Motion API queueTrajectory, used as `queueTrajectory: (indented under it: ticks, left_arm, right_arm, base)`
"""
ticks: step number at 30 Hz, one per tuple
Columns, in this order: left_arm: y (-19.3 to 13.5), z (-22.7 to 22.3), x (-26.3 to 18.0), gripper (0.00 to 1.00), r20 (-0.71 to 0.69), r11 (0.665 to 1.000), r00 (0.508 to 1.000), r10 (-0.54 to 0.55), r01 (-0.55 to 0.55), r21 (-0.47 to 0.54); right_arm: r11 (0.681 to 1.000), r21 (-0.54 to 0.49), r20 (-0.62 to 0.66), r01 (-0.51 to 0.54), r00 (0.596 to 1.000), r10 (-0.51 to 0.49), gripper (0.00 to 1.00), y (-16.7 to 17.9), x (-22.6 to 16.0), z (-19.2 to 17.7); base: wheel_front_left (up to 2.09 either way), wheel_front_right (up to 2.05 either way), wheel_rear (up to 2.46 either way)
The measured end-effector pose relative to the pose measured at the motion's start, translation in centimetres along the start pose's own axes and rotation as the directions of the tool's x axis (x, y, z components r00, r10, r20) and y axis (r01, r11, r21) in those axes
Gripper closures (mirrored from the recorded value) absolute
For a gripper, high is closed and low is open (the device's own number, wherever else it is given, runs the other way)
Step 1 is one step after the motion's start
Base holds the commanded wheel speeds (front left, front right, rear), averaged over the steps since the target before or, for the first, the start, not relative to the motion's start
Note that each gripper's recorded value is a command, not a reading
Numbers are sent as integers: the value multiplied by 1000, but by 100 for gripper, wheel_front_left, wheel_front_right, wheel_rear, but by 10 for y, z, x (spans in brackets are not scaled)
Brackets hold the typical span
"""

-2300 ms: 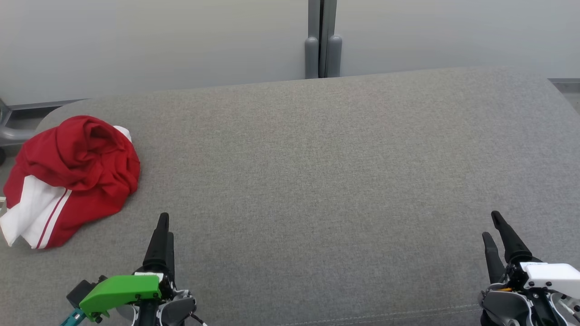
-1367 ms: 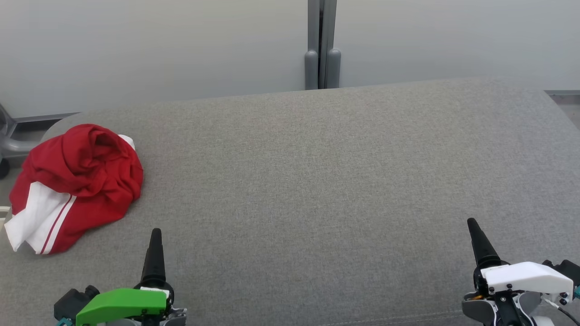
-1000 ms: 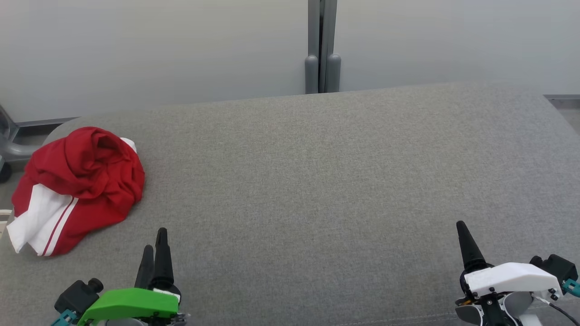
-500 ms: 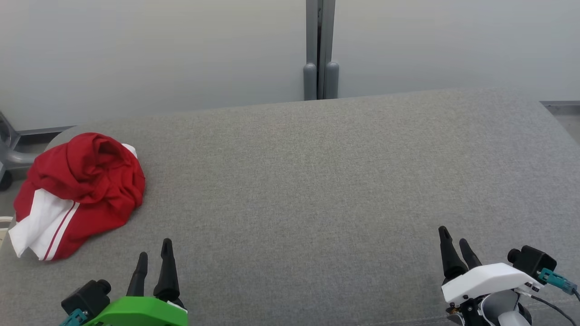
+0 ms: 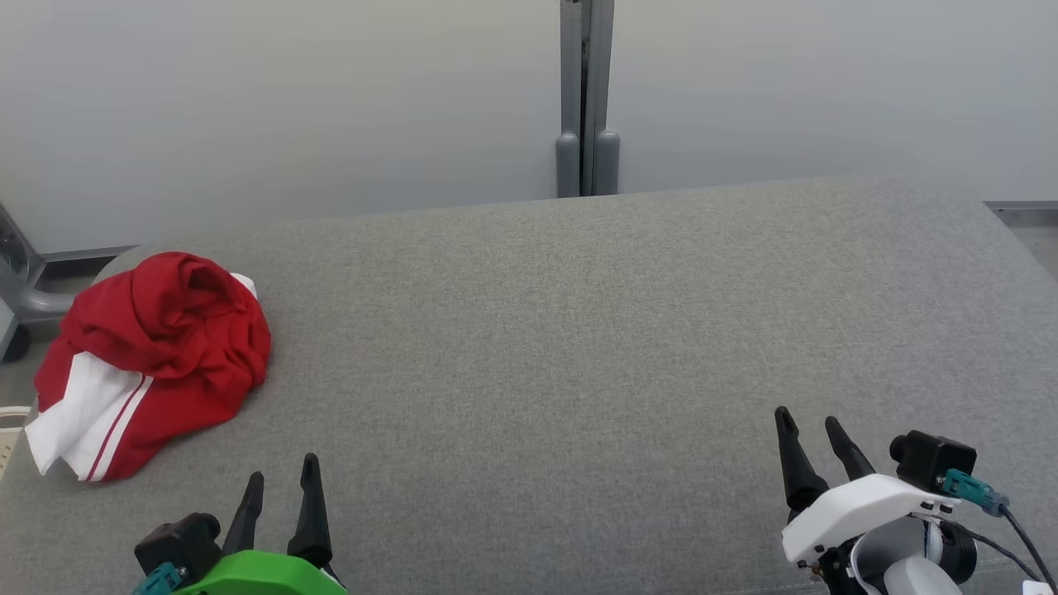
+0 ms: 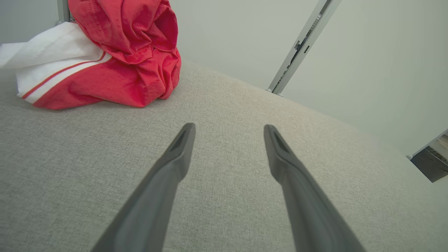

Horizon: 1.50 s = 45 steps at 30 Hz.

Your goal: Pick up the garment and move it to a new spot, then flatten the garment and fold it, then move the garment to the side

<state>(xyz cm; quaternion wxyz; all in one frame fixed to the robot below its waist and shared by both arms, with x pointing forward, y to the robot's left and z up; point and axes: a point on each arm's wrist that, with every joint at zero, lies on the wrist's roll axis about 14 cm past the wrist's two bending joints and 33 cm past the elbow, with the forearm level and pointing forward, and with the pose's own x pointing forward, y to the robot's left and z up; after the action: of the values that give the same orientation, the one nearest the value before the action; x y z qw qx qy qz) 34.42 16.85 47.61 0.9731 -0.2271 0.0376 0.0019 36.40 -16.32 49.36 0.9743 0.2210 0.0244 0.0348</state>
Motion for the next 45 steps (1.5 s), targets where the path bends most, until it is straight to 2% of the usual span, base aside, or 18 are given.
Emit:
queueTrajectory:
  ticks: [4,26,45]
  left_arm:
    - [0,2,-1,0,-3,999,1000,-4,5,42]
    - [9,10,-13,0,21,983,1000,17,-21,181]
    - [-2,14,-20,0,37,958,999,-34,22,287]
  right_arm:
    - [998,-63,3,-28,1000,28,0,8,0,3]
    - [962,-248,-1,-116,993,120,0,34,-6,3]
    - [927,-342,19,-156,985,172,0,46,-11,3]
  base:
    - [0,0,0]
    - [0,0,0]
    - [0,0,0]
